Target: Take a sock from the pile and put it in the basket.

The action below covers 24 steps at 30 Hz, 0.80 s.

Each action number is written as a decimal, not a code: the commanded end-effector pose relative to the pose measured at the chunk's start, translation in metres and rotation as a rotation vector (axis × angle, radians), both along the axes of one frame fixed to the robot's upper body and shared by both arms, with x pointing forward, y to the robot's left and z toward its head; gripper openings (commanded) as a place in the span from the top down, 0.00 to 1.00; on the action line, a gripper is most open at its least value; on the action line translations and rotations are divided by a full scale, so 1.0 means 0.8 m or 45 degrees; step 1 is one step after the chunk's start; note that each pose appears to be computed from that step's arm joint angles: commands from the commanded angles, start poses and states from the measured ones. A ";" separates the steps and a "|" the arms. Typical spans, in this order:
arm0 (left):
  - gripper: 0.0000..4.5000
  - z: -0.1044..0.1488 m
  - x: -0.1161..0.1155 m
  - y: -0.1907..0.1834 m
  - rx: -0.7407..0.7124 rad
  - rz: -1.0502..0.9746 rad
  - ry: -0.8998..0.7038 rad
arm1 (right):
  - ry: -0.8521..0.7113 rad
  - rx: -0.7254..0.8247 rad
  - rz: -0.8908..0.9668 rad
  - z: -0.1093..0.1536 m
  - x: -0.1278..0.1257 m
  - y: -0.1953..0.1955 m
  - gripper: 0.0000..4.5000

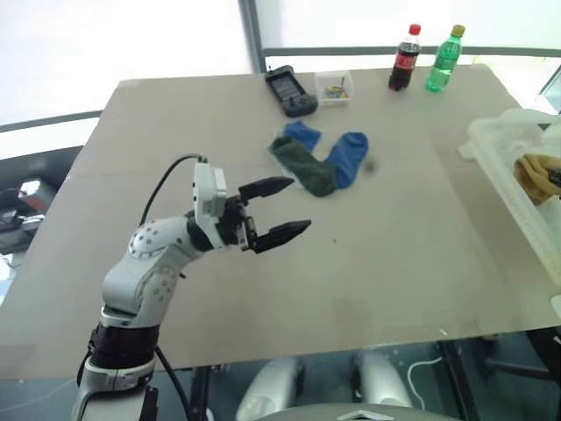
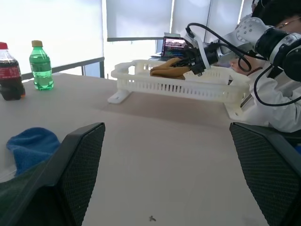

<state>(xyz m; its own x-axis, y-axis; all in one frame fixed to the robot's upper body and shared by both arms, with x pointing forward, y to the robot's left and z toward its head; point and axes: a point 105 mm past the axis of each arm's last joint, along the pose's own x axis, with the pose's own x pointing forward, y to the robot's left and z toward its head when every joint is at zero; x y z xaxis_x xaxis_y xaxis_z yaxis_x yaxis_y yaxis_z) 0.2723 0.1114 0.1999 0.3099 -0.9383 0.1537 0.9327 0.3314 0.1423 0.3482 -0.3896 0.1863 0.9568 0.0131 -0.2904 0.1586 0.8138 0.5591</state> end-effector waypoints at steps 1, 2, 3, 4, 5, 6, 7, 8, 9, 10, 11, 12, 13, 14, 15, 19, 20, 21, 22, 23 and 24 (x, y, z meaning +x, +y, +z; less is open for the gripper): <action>0.00 0.022 -0.011 -0.007 -0.046 -0.007 -0.076 | -0.040 -0.083 -0.109 0.018 0.012 -0.014 1.00; 0.00 0.024 -0.011 -0.007 -0.053 -0.005 -0.077 | -0.030 -0.092 -0.124 0.018 0.012 -0.016 1.00; 0.00 0.024 -0.011 -0.008 -0.055 -0.006 -0.077 | -0.016 -0.120 -0.149 0.017 0.011 -0.020 1.00; 0.00 0.024 -0.011 -0.009 -0.055 -0.008 -0.076 | -0.006 -0.134 -0.162 0.017 0.010 -0.022 1.00; 0.00 0.024 -0.011 -0.009 -0.055 -0.009 -0.074 | -0.003 -0.151 -0.174 0.018 0.010 -0.024 1.00; 0.00 0.024 -0.010 -0.010 -0.054 -0.010 -0.071 | 0.005 -0.170 -0.187 0.017 0.009 -0.026 0.82; 0.00 0.023 -0.009 -0.010 -0.054 -0.011 -0.069 | 0.012 -0.180 -0.192 0.017 0.009 -0.026 0.77; 0.00 0.023 -0.008 -0.009 -0.054 -0.012 -0.063 | 0.023 -0.197 -0.201 0.017 0.009 -0.027 0.73; 0.00 0.022 -0.006 -0.010 -0.054 -0.014 -0.057 | 0.035 -0.222 -0.207 0.017 0.008 -0.028 0.61; 0.00 0.022 -0.005 -0.010 -0.055 -0.016 -0.052 | 0.042 -0.237 -0.209 0.018 0.007 -0.027 0.50; 0.00 0.022 -0.004 -0.010 -0.054 -0.017 -0.048 | 0.044 -0.243 -0.206 0.019 0.007 -0.026 0.39; 0.00 0.021 -0.001 -0.011 -0.053 -0.013 -0.036 | 0.035 -0.260 -0.197 0.022 0.006 -0.024 0.30; 0.00 0.021 0.001 -0.011 -0.051 -0.009 -0.028 | 0.018 -0.261 -0.187 0.027 0.005 -0.021 0.22; 0.00 0.020 0.002 -0.012 -0.049 -0.007 -0.023 | -0.001 -0.258 -0.176 0.031 0.004 -0.018 0.22; 0.00 0.020 0.003 -0.012 -0.044 -0.004 -0.025 | -0.019 -0.265 -0.165 0.035 0.002 -0.014 0.22; 0.00 0.016 0.015 -0.007 -0.004 0.081 -0.013 | -0.189 -0.454 -0.094 0.062 -0.008 0.013 0.22; 0.00 0.014 0.018 -0.006 0.022 0.108 -0.027 | -0.243 -0.531 -0.063 0.069 -0.011 0.024 0.22; 0.00 0.012 0.019 -0.006 0.039 0.115 -0.027 | -0.284 -0.591 -0.016 0.072 -0.015 0.040 0.22; 0.00 0.010 0.021 -0.005 0.051 0.136 -0.028 | -0.322 -0.649 0.010 0.075 -0.019 0.051 0.22; 0.00 0.011 0.025 -0.004 0.058 0.175 -0.052 | -0.365 -0.703 0.032 0.078 -0.022 0.063 0.22; 0.00 0.011 0.024 -0.005 0.040 0.170 -0.044 | -0.400 -0.754 0.057 0.080 -0.026 0.075 0.22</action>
